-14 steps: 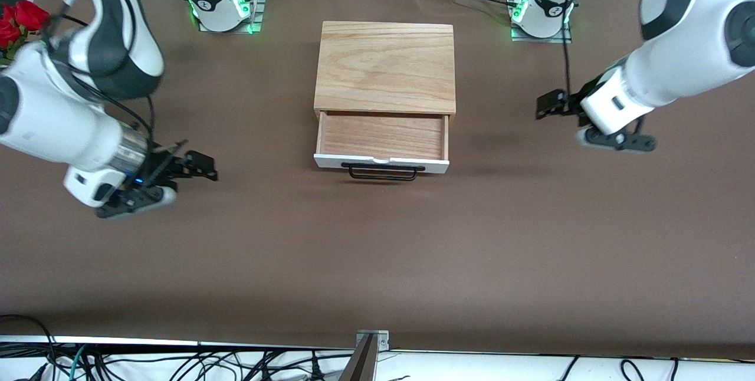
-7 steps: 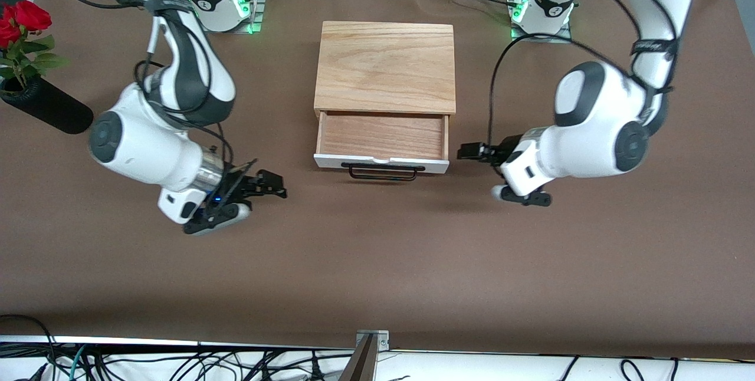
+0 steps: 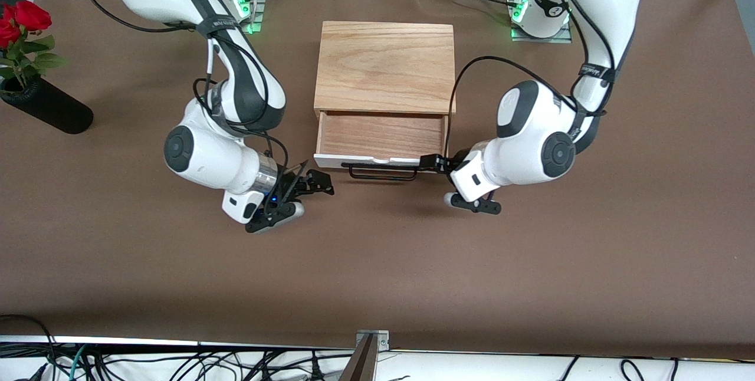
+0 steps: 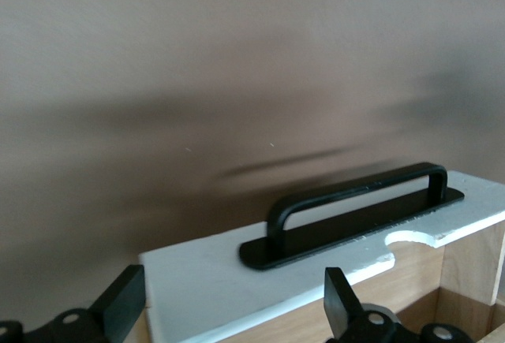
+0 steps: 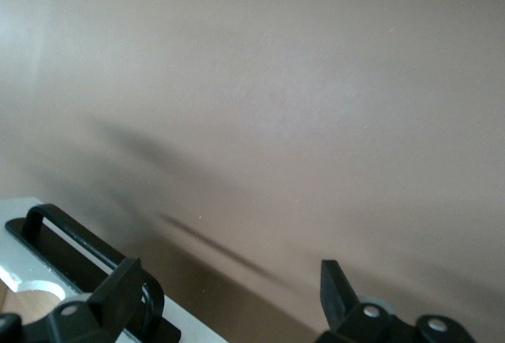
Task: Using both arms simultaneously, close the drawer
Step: 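Move the right gripper and the left gripper toward the drawer front, then bring both grippers against the drawer front beside the black handle, then push the white drawer front into the box with both grippers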
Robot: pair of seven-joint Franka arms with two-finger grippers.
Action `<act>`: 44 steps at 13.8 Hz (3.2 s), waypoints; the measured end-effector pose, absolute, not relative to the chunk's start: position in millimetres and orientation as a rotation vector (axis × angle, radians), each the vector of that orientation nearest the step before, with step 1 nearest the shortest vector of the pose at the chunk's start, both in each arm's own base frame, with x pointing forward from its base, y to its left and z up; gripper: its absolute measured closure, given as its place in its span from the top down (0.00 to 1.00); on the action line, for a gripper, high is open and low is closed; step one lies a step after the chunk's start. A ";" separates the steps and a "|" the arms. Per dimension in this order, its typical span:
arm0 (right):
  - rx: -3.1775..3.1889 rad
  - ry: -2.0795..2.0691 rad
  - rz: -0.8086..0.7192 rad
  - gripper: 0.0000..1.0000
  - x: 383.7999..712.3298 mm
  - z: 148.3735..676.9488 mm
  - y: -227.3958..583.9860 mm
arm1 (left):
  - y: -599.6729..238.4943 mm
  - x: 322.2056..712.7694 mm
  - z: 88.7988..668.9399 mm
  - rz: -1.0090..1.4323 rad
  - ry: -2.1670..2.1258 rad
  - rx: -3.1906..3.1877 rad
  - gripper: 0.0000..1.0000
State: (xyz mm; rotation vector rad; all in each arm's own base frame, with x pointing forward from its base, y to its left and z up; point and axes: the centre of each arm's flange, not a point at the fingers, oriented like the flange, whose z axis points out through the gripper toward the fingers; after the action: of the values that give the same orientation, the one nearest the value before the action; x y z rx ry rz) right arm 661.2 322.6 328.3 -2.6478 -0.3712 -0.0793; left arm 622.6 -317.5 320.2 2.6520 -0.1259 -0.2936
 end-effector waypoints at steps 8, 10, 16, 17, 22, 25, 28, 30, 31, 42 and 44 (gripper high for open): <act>-2.605 -0.390 0.042 1.00 643.8 299.8 350.6 | -329.1 621.7 306.2 -0.302 -0.128 2.644 1.00; -2.596 -0.400 0.102 1.00 638.9 298.0 352.1 | -329.2 624.2 310.4 -0.289 -0.129 2.641 1.00; -2.585 -0.409 0.190 1.00 626.7 294.9 363.7 | -345.9 621.2 294.8 -0.266 -0.139 2.643 1.00; -2.587 -0.401 0.195 1.00 625.4 294.5 365.8 | -348.2 620.1 292.2 -0.270 -0.141 2.643 1.00; -2.588 -0.400 0.213 1.00 622.4 293.0 369.3 | -350.3 618.3 286.4 -0.284 -0.143 2.644 1.00; -2.587 -0.402 0.228 1.00 621.2 292.3 370.3 | -352.2 616.7 284.4 -0.294 -0.146 2.644 1.00; -2.582 -0.427 0.277 1.00 612.8 289.5 377.5 | -359.1 607.8 280.0 -0.355 -0.162 2.646 1.00; -2.577 -0.450 0.313 1.00 604.9 287.0 385.1 | -361.4 601.3 277.9 -0.413 -0.180 2.644 1.00; -2.575 -0.461 0.324 1.00 601.2 286.0 389.4 | -361.9 598.7 277.4 -0.441 -0.188 2.643 1.00; -2.545 -0.532 0.557 1.00 570.3 270.0 400.1 | -363.8 567.8 273.0 -0.745 -0.279 2.612 1.00; -2.540 -0.542 0.586 1.00 566.5 269.2 401.1 | -363.9 565.5 273.6 -0.766 -0.286 2.609 1.00</act>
State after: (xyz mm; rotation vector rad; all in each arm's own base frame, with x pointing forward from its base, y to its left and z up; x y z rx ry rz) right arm 566.5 401.1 269.2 -2.5401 -0.5420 0.5865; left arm 565.5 -363.9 273.6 2.6089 -0.2861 -0.7657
